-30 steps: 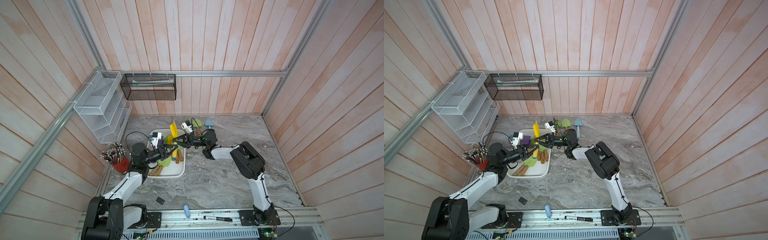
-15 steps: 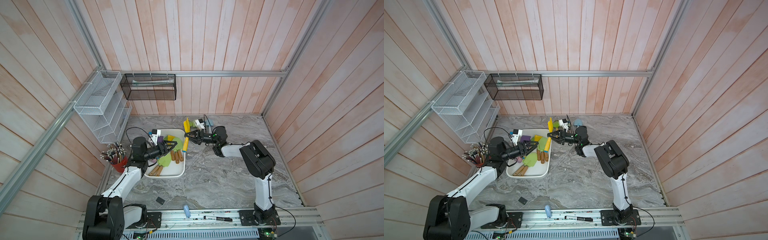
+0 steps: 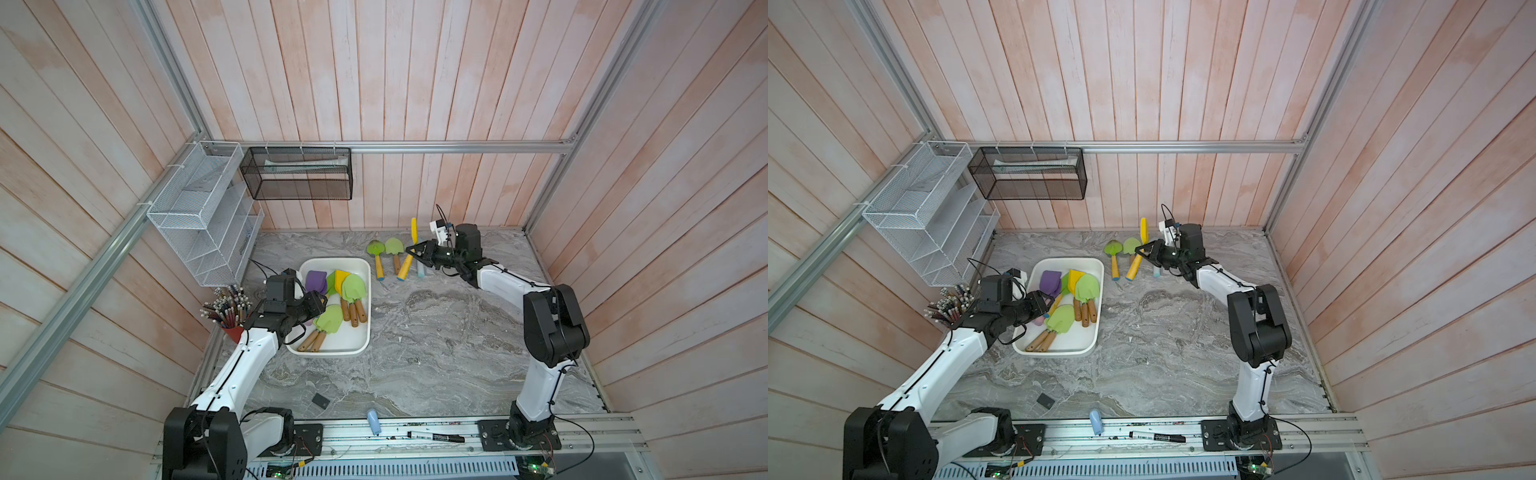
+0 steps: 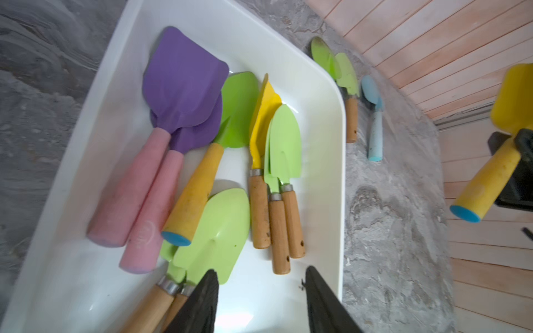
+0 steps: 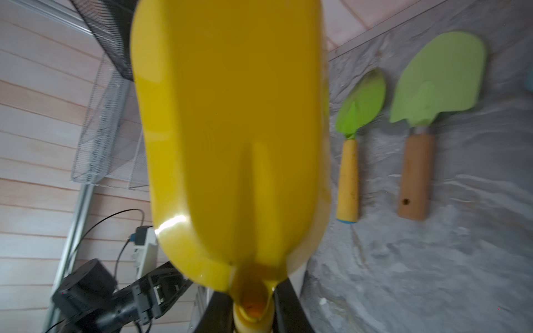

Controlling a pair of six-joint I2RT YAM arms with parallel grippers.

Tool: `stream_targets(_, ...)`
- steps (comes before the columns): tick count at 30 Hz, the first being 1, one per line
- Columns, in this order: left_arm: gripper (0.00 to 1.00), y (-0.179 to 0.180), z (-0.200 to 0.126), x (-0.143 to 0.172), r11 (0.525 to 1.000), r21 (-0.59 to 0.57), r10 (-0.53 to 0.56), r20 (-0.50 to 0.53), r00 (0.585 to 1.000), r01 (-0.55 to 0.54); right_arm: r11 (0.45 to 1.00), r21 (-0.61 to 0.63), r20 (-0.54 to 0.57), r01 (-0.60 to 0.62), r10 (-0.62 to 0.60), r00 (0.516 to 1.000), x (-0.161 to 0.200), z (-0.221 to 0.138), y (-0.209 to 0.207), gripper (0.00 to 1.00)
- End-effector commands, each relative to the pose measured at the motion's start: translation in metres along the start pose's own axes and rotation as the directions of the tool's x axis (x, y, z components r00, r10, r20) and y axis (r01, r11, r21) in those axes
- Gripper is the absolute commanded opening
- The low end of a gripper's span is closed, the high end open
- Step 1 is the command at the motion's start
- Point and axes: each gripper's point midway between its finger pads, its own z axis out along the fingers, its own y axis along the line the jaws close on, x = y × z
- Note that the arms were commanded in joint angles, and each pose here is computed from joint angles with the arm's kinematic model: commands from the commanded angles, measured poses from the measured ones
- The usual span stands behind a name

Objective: Take the shovel out of the storage box
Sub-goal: Place the shovel at the center of the board.

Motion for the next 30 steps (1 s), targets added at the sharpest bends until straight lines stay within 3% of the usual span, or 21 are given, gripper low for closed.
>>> stream_targets(1,0.51,0.019,0.0,0.013,0.994,-0.103,0.037,-0.023,0.999,-0.039,0.956,0.276,-0.01,0.1,-0.101,0.995,-0.01,-0.012,-0.041,0.15)
stream_targets(8,0.51,0.021,0.009,0.04,0.993,-0.114,0.037,-0.069,0.997,-0.045,0.825,0.545,-0.011,0.146,-0.167,0.986,-0.043,-0.024,-0.094,0.15)
stream_targets(18,0.51,0.028,0.01,0.062,0.995,-0.103,-0.01,-0.08,0.997,0.002,0.648,0.741,-0.052,0.174,-0.204,0.978,-0.076,-0.032,-0.157,0.16)
stream_targets(30,0.51,0.031,0.007,0.075,0.996,-0.087,-0.041,-0.085,0.996,0.034,0.591,0.781,-0.109,0.2,-0.186,0.977,-0.083,-0.01,-0.2,0.16)
